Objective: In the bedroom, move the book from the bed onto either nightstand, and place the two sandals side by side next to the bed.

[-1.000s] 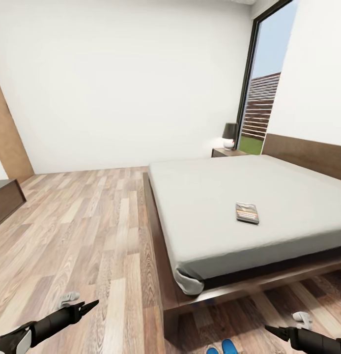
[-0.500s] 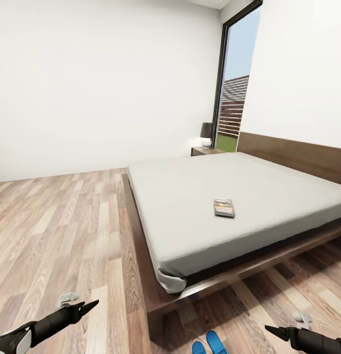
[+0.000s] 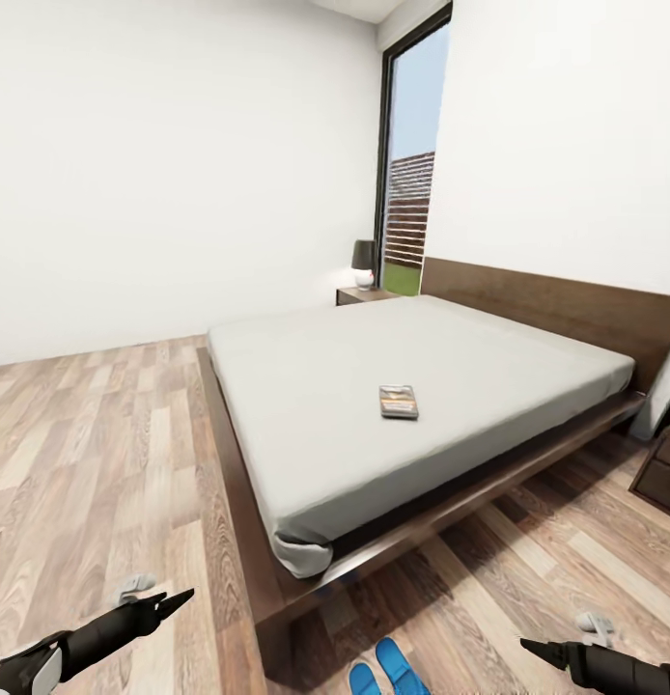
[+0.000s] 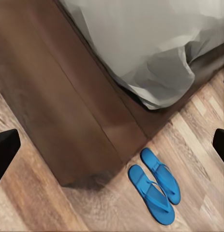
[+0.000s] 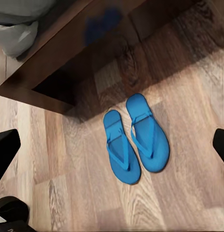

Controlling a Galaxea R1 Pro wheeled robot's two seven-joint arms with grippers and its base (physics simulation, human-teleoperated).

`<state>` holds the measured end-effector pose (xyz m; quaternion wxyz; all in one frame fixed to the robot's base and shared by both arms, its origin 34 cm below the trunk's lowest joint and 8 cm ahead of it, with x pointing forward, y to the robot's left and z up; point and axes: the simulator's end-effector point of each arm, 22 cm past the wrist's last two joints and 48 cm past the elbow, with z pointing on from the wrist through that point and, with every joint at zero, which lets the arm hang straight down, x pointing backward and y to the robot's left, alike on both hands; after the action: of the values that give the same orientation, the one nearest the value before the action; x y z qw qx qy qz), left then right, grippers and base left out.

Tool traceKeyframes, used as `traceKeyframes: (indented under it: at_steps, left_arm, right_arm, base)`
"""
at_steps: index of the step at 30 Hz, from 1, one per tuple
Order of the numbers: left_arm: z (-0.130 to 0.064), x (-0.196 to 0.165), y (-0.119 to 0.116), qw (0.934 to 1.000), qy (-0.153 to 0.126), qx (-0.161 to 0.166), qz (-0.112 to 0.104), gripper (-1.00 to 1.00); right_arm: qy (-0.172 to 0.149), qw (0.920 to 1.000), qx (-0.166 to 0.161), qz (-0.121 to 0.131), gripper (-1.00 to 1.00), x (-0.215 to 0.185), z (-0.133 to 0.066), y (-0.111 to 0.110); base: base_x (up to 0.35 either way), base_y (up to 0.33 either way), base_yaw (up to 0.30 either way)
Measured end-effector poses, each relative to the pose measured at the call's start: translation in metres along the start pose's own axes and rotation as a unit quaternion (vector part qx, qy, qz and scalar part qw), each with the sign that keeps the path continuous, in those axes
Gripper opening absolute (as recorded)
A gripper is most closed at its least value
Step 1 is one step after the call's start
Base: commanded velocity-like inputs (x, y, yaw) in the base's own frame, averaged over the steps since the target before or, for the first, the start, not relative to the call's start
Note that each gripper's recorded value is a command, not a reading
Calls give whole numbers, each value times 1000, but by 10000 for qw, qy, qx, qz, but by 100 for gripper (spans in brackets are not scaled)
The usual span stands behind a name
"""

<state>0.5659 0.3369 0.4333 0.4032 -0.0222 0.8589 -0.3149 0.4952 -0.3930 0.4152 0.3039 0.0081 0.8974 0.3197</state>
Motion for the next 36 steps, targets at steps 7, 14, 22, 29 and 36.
traceKeyframes:
  at_steps: [7, 14, 22, 29, 36]
  left_arm:
    - [0, 0, 0, 10000, -2, 0, -1, 100]
    - [0, 0, 0, 10000, -1, 0, -1, 100]
    - [8, 3, -7, 10000, -7, 32, -9, 100]
    - [36, 19, -7, 9986, -75, -528, 55, 100]
    - [53, 52, -17, 9961, 408, -692, 376, 100]
  right_arm:
    - [0, 10000, -1, 0, 100, 0, 0, 0]
    - [0, 10000, -1, 0, 100, 0, 0, 0]
    - [-1, 10000, 15, 1, 100, 0, 0, -1]
    - [-45, 9987, 504, -96, 100, 2, 2, -21]
    - [2, 9951, 988, 47, 100, 30, 43, -18]
  base:
    - [0, 0, -282]
    - [0, 0, -282]
    - [0, 0, -266]
    - [0, 0, -63]
    - [0, 0, -79]
